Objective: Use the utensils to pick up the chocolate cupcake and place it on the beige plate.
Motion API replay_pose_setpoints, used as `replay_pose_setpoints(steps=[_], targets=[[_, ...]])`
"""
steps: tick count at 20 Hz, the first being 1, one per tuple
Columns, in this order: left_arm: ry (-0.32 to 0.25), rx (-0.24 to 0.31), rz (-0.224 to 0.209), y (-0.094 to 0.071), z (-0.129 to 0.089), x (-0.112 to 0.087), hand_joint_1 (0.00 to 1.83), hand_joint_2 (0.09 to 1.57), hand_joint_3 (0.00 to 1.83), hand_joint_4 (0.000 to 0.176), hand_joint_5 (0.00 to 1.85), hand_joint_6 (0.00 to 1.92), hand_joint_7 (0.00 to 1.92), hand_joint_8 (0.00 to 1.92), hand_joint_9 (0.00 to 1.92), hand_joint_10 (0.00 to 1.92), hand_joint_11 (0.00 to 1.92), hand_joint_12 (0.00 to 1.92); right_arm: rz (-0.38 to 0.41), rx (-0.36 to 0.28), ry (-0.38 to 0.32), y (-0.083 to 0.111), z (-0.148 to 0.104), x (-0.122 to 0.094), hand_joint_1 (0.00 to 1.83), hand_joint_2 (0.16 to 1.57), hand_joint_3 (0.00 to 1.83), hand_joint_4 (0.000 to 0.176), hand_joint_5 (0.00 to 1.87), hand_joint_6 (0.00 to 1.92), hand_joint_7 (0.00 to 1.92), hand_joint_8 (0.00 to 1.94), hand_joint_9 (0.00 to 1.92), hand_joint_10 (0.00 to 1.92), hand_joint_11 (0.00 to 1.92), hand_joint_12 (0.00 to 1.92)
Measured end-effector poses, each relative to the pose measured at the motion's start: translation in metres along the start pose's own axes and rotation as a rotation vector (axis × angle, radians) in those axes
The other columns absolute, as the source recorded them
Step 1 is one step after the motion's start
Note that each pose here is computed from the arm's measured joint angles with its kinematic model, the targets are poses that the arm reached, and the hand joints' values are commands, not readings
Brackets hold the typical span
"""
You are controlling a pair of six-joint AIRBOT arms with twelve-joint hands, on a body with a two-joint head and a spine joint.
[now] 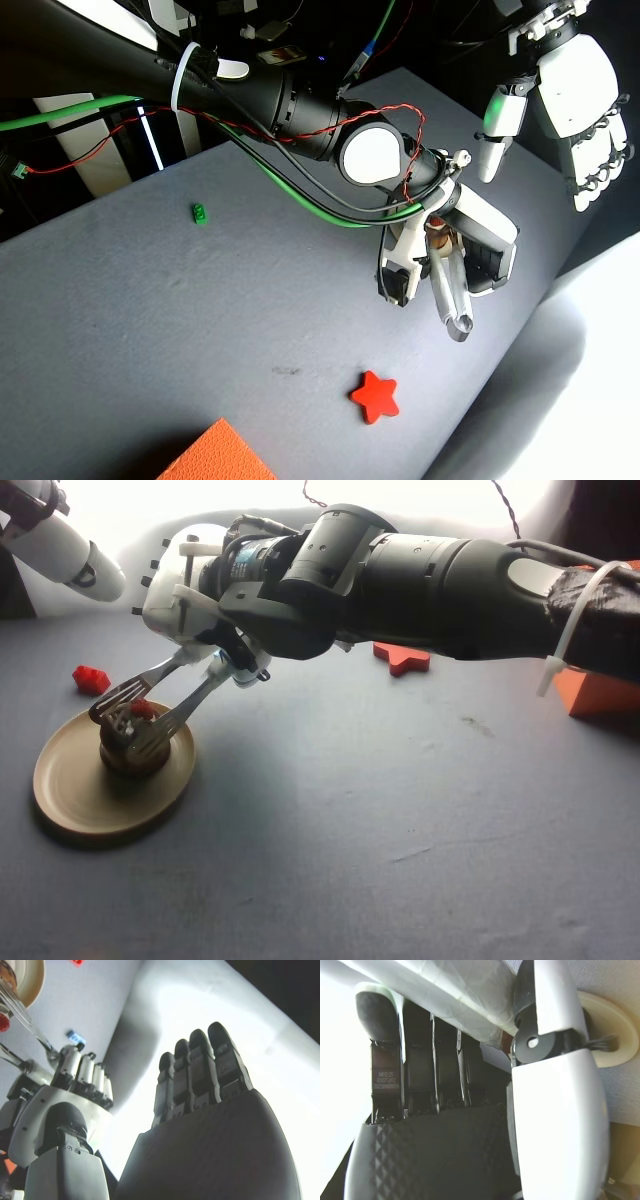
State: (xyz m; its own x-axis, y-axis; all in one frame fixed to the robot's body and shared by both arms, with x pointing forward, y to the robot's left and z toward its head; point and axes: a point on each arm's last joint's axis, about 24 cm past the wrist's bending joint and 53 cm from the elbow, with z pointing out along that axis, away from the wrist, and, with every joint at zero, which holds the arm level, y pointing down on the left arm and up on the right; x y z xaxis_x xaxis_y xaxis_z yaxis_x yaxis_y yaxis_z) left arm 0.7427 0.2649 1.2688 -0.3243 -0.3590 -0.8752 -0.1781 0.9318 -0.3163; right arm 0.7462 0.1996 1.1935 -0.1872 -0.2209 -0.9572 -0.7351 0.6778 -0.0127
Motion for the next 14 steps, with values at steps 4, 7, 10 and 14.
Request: replay_pose_setpoints(steps=[4, 7, 10, 14], targets=[[0.000, -0.001, 0.001, 0.0001, 0.0000, -0.0001, 0.24, 1.06, 0.00, 0.000, 0.15, 0.00, 0.15, 0.00, 0.14, 0.00, 0.00, 0.27, -0.003, 0.000, 0.000, 0.0000, 0.0000, -0.0001, 1.35, 1.21, 0.00, 0.000, 0.62, 1.30, 0.79, 1.27, 0.84, 1.48, 0.69, 1.47], [0.000, 0.000, 0.000, 0.0001, 0.0000, 0.0000, 0.24, 1.06, 0.00, 0.000, 0.14, 0.00, 0.14, 0.00, 0.14, 0.00, 0.00, 0.24, -0.007, 0.000, 0.001, 0.0001, 0.0002, 0.0012, 1.33, 1.22, 0.00, 0.000, 0.64, 1.30, 0.77, 1.27, 0.82, 1.51, 0.67, 1.50], [0.000, 0.000, 0.000, 0.0001, 0.0000, 0.0000, 0.24, 1.06, 0.00, 0.000, 0.16, 0.00, 0.17, 0.00, 0.16, 0.00, 0.00, 0.28, -0.009, 0.000, 0.001, 0.0001, 0.0002, 0.0012, 1.32, 1.24, 0.00, 0.000, 0.66, 1.31, 0.72, 1.33, 0.77, 1.56, 0.58, 1.51], [0.000, 0.000, 0.000, 0.0001, 0.0000, 0.0000, 0.22, 1.06, 0.00, 0.000, 0.16, 0.00, 0.17, 0.00, 0.16, 0.00, 0.00, 0.34, -0.011, 0.000, 0.001, -0.0002, 0.0001, 0.0012, 1.19, 1.24, 0.00, 0.000, 0.72, 1.31, 0.75, 1.38, 0.67, 1.39, 0.63, 1.54]])
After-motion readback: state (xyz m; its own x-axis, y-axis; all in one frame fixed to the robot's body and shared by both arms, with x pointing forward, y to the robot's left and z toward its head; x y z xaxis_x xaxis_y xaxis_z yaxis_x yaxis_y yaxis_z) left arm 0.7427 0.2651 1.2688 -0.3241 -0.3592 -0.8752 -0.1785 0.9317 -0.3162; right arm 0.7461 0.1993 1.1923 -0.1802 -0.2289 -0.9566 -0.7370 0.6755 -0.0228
